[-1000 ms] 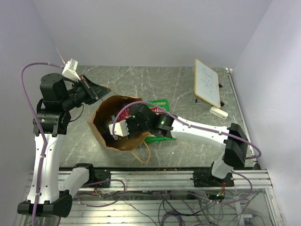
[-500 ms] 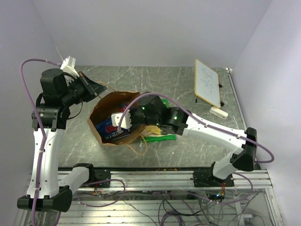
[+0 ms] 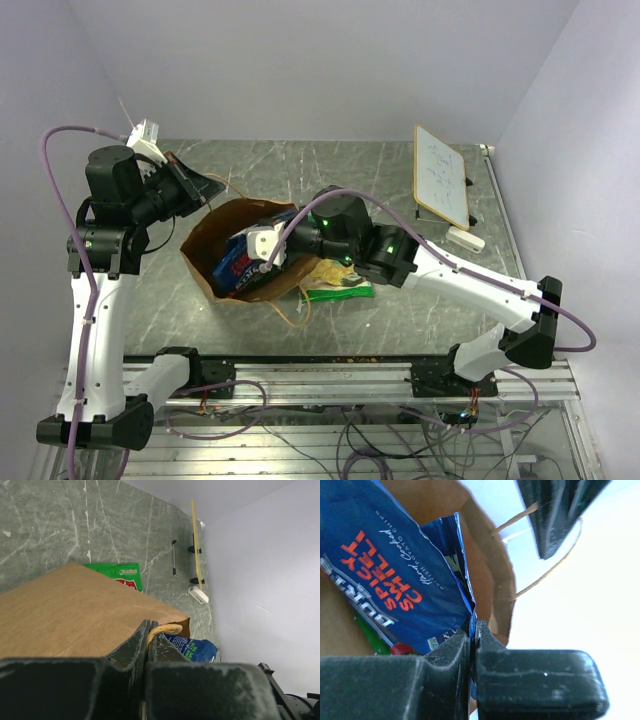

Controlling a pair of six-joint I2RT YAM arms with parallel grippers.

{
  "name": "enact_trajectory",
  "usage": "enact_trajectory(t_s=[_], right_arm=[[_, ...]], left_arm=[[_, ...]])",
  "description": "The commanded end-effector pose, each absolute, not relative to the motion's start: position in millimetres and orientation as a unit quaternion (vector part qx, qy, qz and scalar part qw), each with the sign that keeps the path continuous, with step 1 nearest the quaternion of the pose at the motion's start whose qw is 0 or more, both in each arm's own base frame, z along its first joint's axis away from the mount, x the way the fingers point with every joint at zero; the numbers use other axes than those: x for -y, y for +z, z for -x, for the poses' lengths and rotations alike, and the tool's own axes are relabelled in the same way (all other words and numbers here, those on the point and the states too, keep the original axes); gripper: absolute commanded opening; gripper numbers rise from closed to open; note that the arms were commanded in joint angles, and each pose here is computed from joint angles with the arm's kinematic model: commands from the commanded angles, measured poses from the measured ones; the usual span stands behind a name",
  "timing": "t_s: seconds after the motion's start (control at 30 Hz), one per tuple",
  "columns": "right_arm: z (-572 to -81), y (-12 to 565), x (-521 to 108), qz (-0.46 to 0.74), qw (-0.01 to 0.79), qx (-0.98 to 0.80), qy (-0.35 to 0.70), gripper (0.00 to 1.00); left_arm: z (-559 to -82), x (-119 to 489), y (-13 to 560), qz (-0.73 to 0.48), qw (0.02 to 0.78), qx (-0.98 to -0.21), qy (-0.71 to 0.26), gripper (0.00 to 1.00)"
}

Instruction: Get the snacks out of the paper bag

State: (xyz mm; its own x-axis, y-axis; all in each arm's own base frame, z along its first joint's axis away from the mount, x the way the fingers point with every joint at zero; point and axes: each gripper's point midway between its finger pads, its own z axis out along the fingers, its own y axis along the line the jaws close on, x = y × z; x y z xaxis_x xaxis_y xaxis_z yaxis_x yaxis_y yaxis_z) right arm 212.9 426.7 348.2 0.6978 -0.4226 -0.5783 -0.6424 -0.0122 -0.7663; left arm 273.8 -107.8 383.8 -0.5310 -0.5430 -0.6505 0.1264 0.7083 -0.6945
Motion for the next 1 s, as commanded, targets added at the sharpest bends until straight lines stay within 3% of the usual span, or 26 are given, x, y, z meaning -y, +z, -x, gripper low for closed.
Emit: enact_trajectory(t_s=[0.0, 0.33, 0.53, 0.97], right_arm=[[-212.7, 421.0, -422.4, 0.64, 0.686, -0.327, 0.114, 0.0], [-246.6, 376.1, -440.9, 0.638, 0.668, -0.371, 0.097, 0.0], [-252.3, 321.1, -448.5, 0.685, 0.61, -0.394, 0.059, 0.0], [-222.4, 253.4, -411.5, 0.743, 0.511, -0.425, 0.079, 0.47]], left_arm=[[-270.0, 108.6, 394.7, 0.129, 0.478, -0.787, -0.37, 0.07], [-261.5, 114.2, 400.5, 0.119, 0.473, -0.783, -0.386, 0.07], [-257.1, 111.9, 407.5, 0.115, 0.479, -0.784, -0.379, 0.07], [-258.8, 121.4, 395.3, 0.102, 0.46, -0.785, -0.403, 0.07]])
